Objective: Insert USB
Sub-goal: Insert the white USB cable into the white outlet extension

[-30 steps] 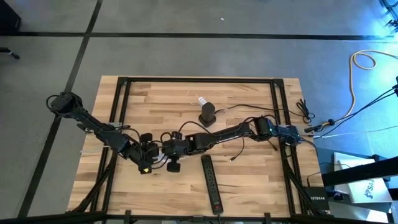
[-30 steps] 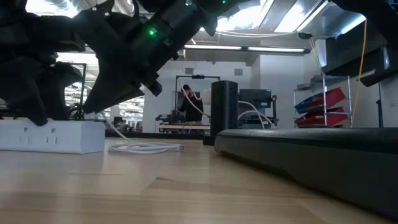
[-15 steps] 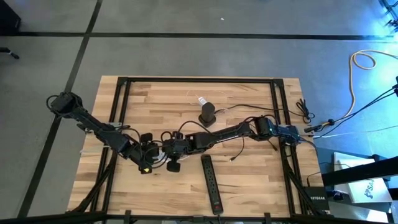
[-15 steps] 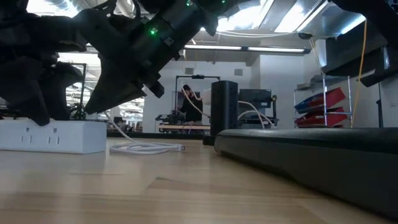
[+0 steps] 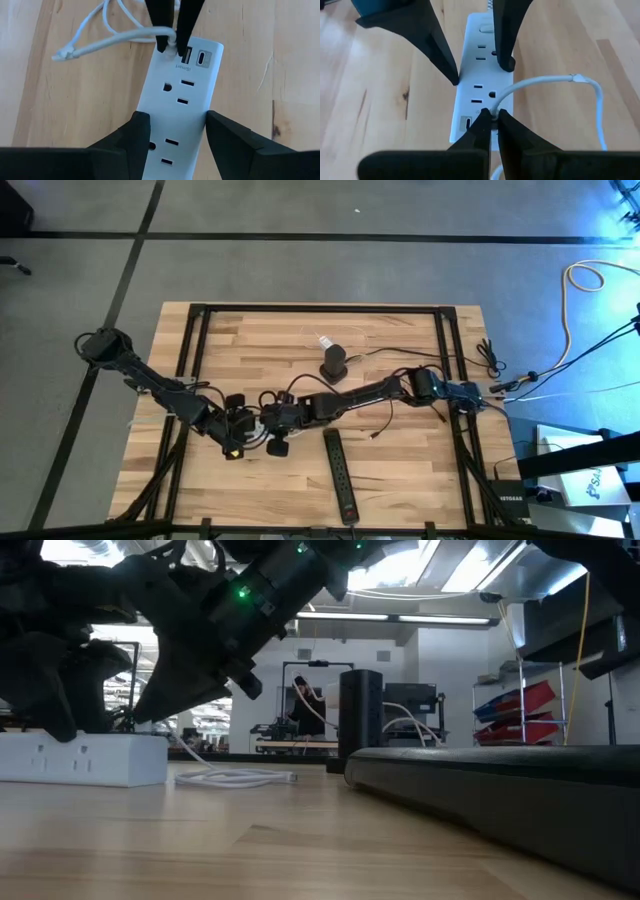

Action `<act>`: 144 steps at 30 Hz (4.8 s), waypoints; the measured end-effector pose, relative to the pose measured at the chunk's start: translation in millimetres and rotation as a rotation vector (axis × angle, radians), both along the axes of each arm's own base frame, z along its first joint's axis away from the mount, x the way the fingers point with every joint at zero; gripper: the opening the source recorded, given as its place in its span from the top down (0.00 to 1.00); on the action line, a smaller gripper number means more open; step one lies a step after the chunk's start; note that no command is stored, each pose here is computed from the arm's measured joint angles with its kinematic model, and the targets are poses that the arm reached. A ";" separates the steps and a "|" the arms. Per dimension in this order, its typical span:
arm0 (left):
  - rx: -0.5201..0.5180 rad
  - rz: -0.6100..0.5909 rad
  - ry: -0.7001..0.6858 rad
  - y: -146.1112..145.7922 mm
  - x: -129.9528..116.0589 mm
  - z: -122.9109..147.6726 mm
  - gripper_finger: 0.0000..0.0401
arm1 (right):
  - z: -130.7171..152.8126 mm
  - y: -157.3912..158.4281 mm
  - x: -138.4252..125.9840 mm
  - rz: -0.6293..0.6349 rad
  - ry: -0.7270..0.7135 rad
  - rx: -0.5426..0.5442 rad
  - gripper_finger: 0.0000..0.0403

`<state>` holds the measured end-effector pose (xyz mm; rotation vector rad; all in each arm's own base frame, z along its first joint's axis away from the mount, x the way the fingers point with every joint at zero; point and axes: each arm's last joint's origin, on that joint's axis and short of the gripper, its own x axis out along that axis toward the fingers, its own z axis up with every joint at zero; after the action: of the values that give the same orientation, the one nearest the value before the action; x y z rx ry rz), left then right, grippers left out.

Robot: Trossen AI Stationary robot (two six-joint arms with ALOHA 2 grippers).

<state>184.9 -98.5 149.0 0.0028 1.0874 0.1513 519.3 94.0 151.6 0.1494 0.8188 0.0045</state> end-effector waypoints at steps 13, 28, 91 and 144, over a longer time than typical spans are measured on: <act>0.000 -0.002 0.005 0.1 -0.5 -0.1 0.58 | 1.1 9.7 2.8 -0.030 -0.080 -0.086 1.00; 0.004 0.011 0.000 -0.3 -0.9 -0.1 0.58 | 4.9 4.0 0.5 -0.022 0.007 -0.032 1.00; -0.001 0.003 -0.015 -1.5 0.6 0.1 0.58 | -0.4 3.6 1.0 -0.027 0.024 -0.005 1.00; -0.006 0.002 -0.005 -1.4 -0.5 0.0 0.58 | -0.1 6.1 1.8 -0.001 -0.002 -0.053 0.99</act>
<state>184.4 -99.9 149.0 -0.0039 1.0829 0.1502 521.1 100.1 151.5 0.1001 0.8159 -0.0182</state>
